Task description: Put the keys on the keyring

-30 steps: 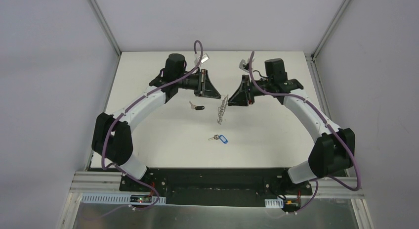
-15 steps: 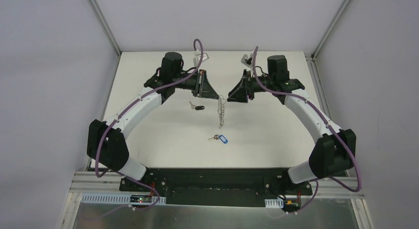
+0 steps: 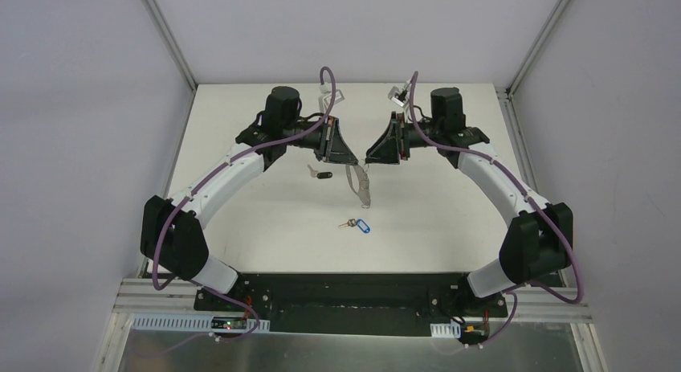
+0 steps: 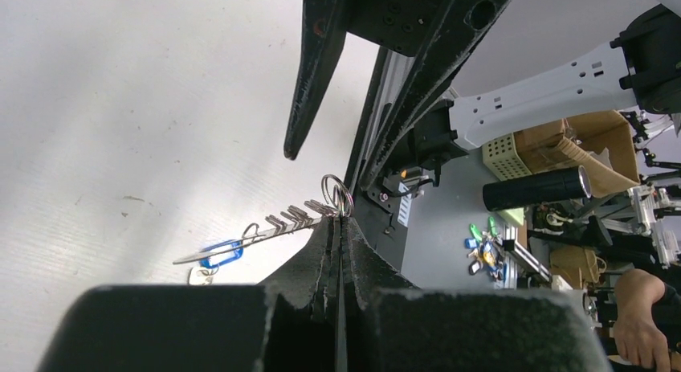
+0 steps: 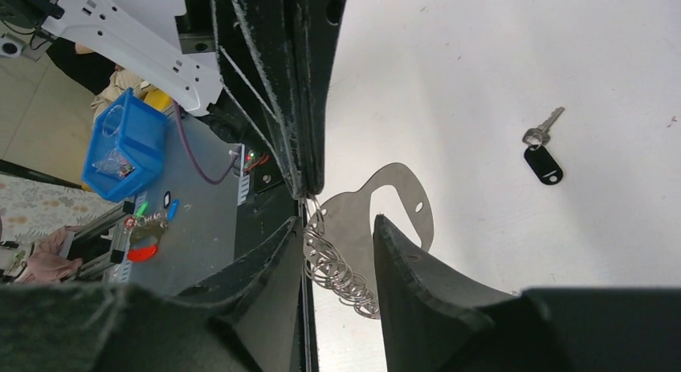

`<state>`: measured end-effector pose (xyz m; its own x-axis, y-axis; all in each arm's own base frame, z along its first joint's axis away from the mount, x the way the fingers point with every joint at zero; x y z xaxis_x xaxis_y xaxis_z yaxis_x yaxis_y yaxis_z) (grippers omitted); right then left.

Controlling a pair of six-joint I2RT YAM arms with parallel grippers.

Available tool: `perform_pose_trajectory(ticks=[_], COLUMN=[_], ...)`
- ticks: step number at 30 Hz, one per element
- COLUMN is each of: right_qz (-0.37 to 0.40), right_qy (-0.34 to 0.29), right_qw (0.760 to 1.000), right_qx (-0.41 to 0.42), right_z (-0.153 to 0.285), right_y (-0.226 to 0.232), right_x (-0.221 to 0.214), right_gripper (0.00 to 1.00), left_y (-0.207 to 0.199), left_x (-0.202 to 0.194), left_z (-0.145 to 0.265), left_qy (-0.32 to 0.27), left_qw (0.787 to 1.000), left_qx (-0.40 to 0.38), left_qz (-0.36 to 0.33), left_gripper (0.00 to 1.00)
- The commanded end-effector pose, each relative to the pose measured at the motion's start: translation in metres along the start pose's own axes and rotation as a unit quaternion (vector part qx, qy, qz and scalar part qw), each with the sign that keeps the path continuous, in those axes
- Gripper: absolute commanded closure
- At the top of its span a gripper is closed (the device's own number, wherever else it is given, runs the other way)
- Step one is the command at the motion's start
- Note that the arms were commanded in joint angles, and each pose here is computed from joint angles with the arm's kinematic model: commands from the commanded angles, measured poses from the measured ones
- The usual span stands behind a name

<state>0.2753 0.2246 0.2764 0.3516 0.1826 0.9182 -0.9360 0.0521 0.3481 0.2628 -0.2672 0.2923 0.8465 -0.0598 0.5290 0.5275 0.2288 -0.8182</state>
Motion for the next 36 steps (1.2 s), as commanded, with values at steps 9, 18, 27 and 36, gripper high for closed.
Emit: perform_pose_trajectory(ticks=[9, 18, 27, 36], right_qz=[0.026, 0.026, 0.032, 0.034], right_qy=[-0.007, -0.001, 0.008, 0.006], right_qw=[0.998, 0.998, 0.998, 0.998], right_qx=[0.052, 0.053, 0.046, 0.057], right_z=[-0.011, -0.014, -0.011, -0.010], right_y=[0.015, 0.015, 0.017, 0.022], right_x=[0.009, 0.006, -0.001, 0.002], right_gripper=[0.66, 0.82, 0.81, 0.98], left_y=[-0.019, -0.018, -0.018, -0.015], left_x=[-0.002, -0.005, -0.005, -0.005], left_z=[0.003, 0.003, 0.003, 0.002], left_qy=[0.006, 0.010, 0.010, 0.009], left_qw=[0.999, 0.999, 0.998, 0.999], left_qx=[-0.023, -0.021, -0.022, -0.019], left_qz=[-0.044, -0.048, -0.051, -0.049], left_gripper=[1.00, 1.00, 1.00, 1.00])
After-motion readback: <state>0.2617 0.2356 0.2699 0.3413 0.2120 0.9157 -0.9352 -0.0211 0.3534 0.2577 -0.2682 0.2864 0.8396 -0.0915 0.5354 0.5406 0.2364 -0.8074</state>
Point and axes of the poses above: each gripper's point midway between its finger pads, its own z axis back along the fingers, its own y axis along the line the jaws close on, x = y × z, the point moved 5 cm from there along z, back along the fingers, and after that the axes turned 12 degrees about z, right-handed, at the moved point
